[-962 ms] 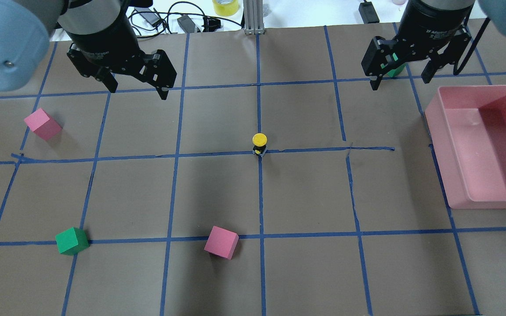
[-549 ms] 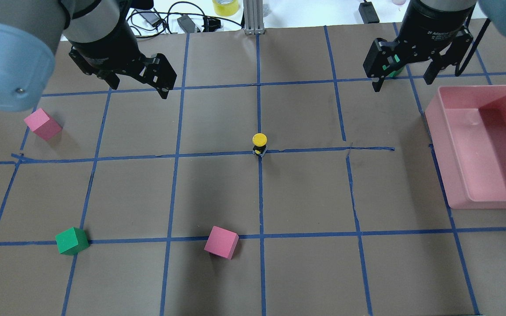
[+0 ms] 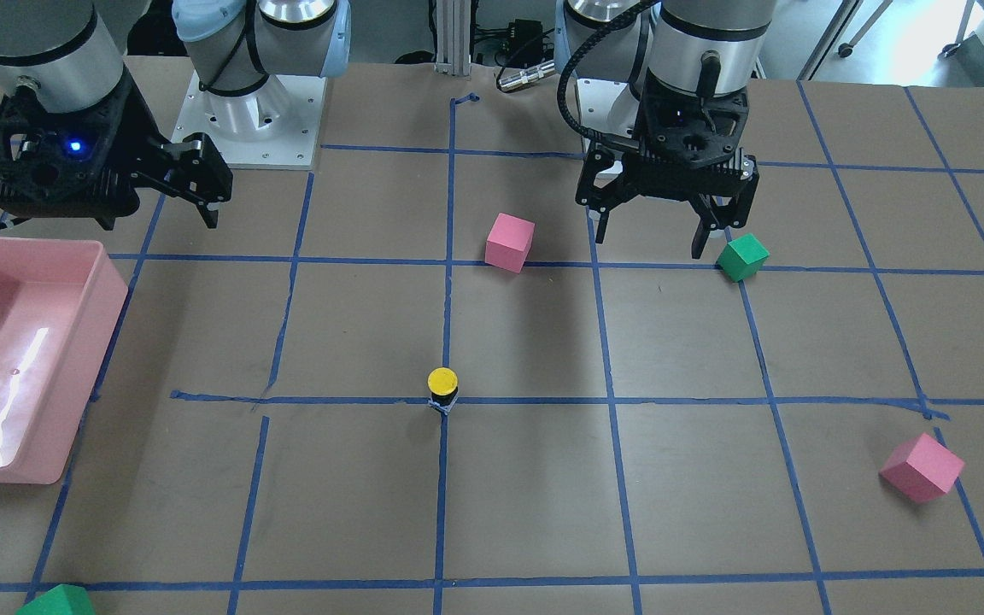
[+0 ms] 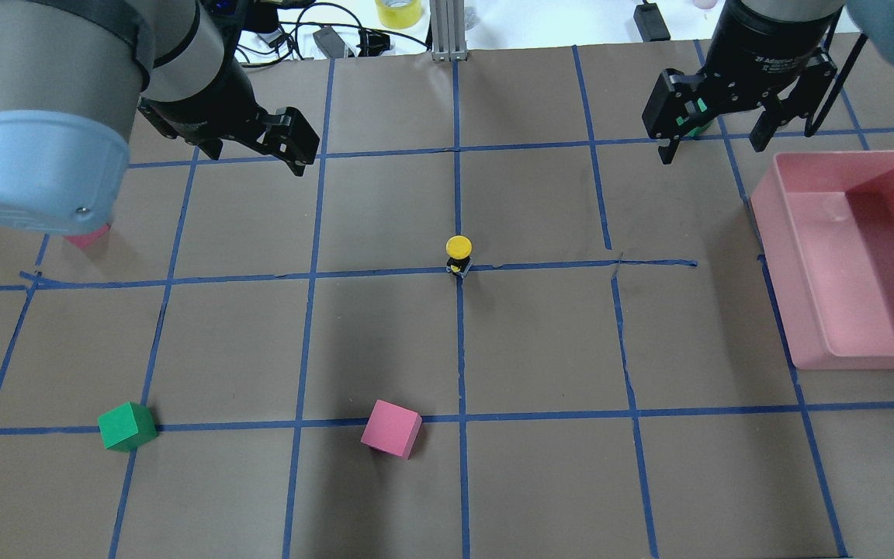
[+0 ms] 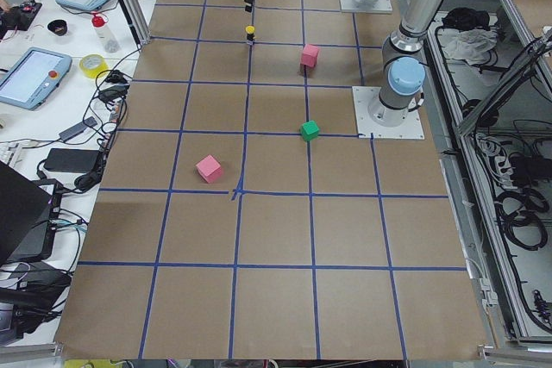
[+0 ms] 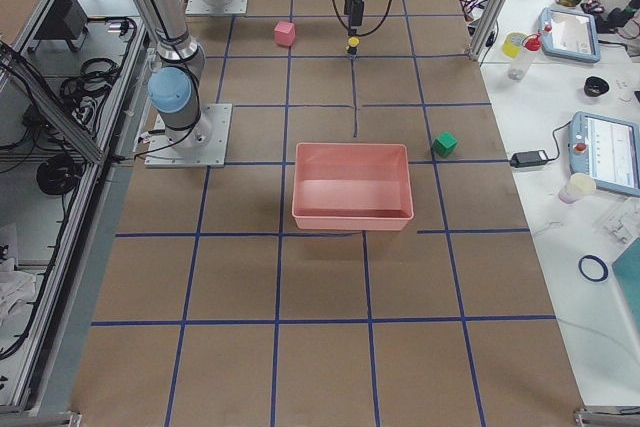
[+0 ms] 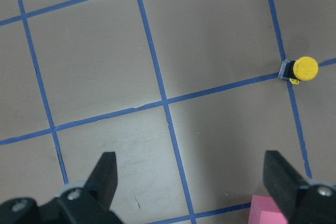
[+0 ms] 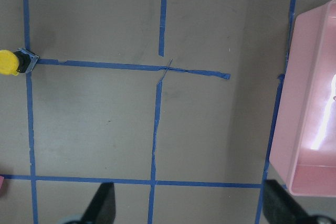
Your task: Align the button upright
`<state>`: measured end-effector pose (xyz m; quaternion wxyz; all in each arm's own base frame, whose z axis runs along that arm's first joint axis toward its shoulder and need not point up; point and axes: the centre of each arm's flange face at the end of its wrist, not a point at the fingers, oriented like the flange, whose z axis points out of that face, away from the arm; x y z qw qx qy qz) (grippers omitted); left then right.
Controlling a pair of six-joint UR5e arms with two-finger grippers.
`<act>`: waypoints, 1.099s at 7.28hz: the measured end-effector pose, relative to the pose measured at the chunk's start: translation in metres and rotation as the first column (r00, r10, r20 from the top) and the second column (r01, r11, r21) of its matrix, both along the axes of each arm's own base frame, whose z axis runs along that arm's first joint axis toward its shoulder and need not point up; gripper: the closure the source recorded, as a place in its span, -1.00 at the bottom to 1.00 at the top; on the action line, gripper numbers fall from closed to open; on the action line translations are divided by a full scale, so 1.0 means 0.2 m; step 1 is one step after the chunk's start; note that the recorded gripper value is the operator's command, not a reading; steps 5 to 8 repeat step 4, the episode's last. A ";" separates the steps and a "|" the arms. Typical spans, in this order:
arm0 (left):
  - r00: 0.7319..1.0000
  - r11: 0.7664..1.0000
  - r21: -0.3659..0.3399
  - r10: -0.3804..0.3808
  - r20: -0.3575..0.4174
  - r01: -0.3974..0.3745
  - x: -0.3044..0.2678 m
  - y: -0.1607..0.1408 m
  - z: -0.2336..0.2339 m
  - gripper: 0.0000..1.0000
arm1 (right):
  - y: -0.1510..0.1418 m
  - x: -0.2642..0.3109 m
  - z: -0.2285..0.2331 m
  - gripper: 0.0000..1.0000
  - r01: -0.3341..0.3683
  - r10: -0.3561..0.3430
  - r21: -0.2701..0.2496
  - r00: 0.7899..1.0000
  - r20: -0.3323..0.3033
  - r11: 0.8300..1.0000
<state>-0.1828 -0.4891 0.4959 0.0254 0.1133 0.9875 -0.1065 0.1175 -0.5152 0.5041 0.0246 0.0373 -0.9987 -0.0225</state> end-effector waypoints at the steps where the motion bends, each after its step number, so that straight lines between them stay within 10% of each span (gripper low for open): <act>1: 1.000 1.000 -0.002 0.001 0.000 -0.001 0.00 0.00 0.00 -1.00 | 0.00 0.00 0.00 -1.00 -0.001 0.001 0.000 1.000 0.000 1.000; 8: 1.000 1.000 -0.003 0.009 -0.001 -0.009 0.02 -0.01 0.01 -1.00 | 0.00 0.00 0.00 -1.00 -0.007 0.007 0.000 1.000 0.000 1.000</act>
